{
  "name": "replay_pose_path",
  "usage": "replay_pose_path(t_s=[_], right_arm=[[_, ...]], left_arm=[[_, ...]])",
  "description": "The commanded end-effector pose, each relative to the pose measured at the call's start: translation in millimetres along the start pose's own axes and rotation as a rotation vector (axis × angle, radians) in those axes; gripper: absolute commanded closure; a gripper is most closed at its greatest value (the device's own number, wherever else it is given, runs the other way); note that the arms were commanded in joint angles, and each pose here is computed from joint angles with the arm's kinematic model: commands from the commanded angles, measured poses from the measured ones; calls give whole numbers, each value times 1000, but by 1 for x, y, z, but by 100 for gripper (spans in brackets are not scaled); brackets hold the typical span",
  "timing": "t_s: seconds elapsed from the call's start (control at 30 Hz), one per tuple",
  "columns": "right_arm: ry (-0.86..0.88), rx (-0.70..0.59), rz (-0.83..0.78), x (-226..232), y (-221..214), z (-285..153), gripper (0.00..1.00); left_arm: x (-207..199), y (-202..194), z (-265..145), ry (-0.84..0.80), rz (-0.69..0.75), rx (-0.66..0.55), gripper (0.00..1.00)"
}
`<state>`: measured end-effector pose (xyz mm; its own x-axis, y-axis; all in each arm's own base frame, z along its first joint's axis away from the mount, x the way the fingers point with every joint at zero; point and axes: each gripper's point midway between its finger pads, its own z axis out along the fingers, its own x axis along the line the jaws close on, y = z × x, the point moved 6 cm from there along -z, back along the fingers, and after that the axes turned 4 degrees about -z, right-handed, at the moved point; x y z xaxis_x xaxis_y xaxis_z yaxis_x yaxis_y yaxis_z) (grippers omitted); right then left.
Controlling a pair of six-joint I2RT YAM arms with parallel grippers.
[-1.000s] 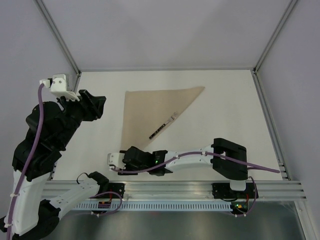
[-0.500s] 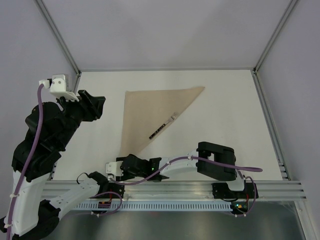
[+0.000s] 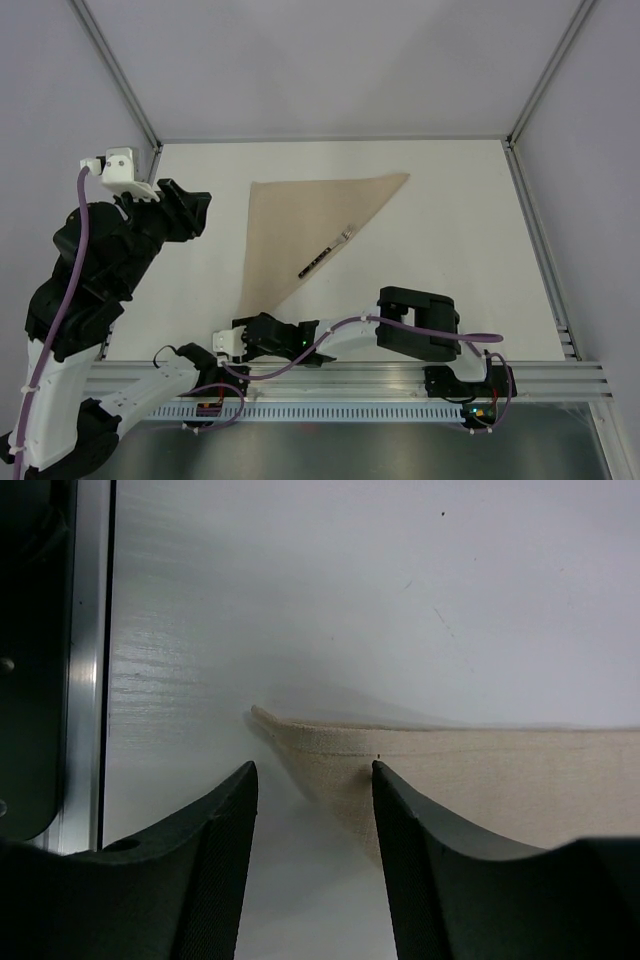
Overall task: Fold the napkin, place the utensils inside, and roll it up
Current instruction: Fold the napkin
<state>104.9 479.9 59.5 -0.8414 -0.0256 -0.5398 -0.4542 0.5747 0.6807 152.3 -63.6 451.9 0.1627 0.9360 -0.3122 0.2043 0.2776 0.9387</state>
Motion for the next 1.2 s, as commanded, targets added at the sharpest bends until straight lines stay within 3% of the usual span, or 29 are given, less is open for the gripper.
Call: replay_pose_path(t_s=[0.0,0.73,1.17], right_arm=[[-18,-27,-8,4,-1,6,46],[-51,-25,4,-10,15,6,91],[-156,-16,151,-58,44,-9,92]], left_arm=[[-1,-15,0,41,-143,79,44],[0,-21,1,38,-138,94,45],[-2,-21,3,30,-132,99,45]])
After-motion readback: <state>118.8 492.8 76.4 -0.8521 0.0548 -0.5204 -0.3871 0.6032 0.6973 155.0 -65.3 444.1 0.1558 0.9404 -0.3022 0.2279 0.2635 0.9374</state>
